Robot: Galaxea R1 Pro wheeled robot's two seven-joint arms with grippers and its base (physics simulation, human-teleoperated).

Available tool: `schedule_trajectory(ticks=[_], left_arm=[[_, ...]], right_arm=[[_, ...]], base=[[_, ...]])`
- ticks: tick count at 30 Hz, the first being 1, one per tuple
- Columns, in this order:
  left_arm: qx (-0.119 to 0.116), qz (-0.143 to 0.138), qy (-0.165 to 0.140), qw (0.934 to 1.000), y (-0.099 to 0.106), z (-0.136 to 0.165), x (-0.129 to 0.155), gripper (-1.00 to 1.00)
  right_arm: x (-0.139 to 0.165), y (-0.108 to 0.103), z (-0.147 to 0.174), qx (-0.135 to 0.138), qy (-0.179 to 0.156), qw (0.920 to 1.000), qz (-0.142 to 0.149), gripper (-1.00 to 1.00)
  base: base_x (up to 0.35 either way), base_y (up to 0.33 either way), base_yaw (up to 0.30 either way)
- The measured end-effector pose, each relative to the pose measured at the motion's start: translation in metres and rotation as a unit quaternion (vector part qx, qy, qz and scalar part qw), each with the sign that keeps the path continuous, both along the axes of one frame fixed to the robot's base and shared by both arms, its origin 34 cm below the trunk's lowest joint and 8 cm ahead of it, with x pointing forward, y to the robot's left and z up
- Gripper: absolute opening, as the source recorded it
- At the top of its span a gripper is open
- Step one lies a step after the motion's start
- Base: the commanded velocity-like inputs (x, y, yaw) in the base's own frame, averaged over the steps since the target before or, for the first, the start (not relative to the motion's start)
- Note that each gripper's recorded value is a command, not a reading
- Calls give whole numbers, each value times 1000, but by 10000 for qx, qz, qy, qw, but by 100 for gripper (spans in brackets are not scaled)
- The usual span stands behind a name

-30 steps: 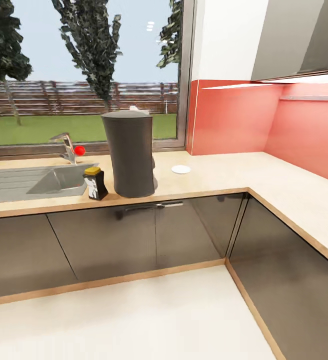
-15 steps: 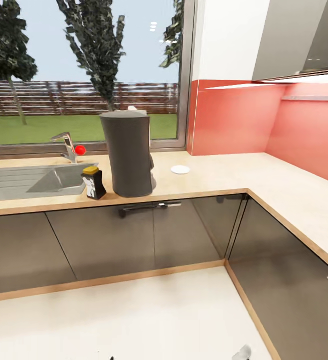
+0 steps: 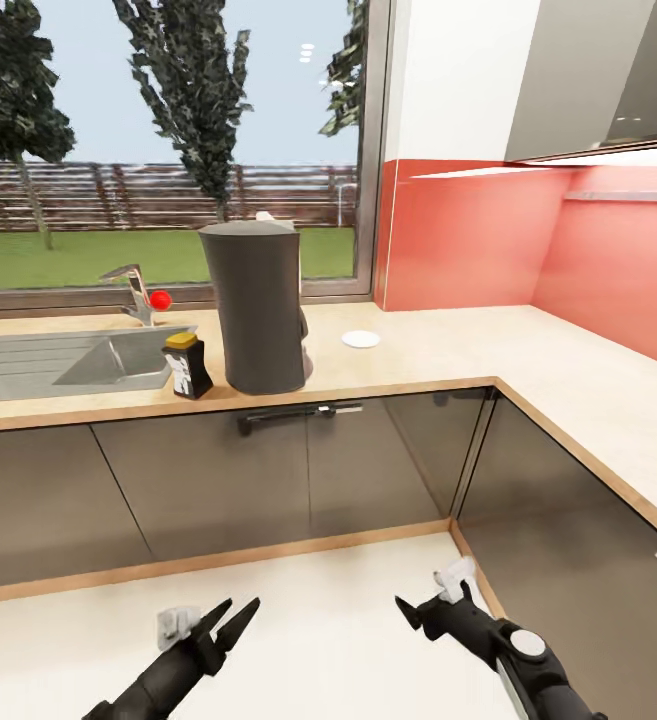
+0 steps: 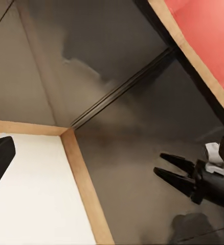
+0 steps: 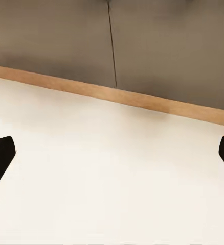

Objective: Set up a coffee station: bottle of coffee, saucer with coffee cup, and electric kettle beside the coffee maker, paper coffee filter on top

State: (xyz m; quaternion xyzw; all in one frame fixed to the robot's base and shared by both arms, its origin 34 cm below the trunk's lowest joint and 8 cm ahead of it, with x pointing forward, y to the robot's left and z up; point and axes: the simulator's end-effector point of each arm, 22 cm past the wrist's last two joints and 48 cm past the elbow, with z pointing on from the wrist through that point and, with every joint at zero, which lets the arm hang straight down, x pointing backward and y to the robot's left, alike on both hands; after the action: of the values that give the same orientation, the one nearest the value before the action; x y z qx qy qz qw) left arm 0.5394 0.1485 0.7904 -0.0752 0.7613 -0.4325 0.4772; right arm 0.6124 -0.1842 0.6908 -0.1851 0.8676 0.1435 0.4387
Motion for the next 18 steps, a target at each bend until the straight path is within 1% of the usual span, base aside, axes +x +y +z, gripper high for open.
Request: schedule_trajectory(ticks=[2, 3, 4, 5, 6, 7, 8, 9, 10, 11, 13, 14, 15, 16, 17, 18], left_arm=[[-78, 10, -1, 10000, -9, 12, 4, 100], [-202, -22, 65, 9998, -21, 19, 5, 100], [-281, -50, 113, 9995, -28, 23, 6, 100], [-551, -157, 206, 9981, -51, 36, 12, 100], [-871, -266, 158, 9957, -77, 60, 28, 100], [-1097, -376, 36, 9932, -96, 87, 45, 100], [-1193, -465, -60, 9917, -107, 105, 58, 100], [-1224, -513, -105, 9911, -113, 114, 64, 100], [-1246, -560, -138, 9905, -119, 122, 69, 100], [-1239, -647, -191, 9900, -131, 136, 77, 100], [-1115, -734, -249, 9907, -140, 146, 86, 100], [-989, -794, -319, 9914, -149, 157, 95, 100], [-767, -829, -560, 9920, -157, 185, 116, 100], [-677, -845, -762, 9912, -159, 208, 129, 100], [-581, -863, -883, 9906, -161, 224, 139, 100], [-524, -872, -955, 9902, -162, 233, 145, 100]], right_arm=[[10, 3, 23, 34, -113, 9999, 2, 100], [19, 5, 46, 58, -231, 9997, -6, 100], [25, 6, 61, 61, -315, 9995, -11, 100], [44, 6, 97, 62, -474, 9988, -49, 100], [69, 2, 138, 30, -643, 9979, -108, 100], [93, -6, 173, -41, -775, 9968, -186, 100], [110, -17, 197, -138, -852, 9959, -259, 100], [118, -23, 209, -193, -887, 9954, -304, 100], [125, -30, 222, -243, -925, 9948, -348, 100], [139, -42, 246, -337, -996, 9935, -440, 100], [152, -54, 273, -420, -1088, 9917, -543, 100], [162, -66, 296, -500, -1159, 9899, -645, 100], [178, -86, 338, -626, -1300, 9859, -845, 100], [188, -92, 373, -630, -1488, 9825, -929, 100], [193, -98, 390, -646, -1559, 9806, -993, 100], [196, -100, 401, -651, -1615, 9794, -1025, 100]], base=[[0, 0, 0], [0, 0, 0], [0, 0, 0], [0, 0, 0], [0, 0, 0], [0, 0, 0], [0, 0, 0], [0, 0, 0], [0, 0, 0], [0, 0, 0], [0, 0, 0], [0, 0, 0], [0, 0, 0], [0, 0, 0], [0, 0, 0], [0, 0, 0]])
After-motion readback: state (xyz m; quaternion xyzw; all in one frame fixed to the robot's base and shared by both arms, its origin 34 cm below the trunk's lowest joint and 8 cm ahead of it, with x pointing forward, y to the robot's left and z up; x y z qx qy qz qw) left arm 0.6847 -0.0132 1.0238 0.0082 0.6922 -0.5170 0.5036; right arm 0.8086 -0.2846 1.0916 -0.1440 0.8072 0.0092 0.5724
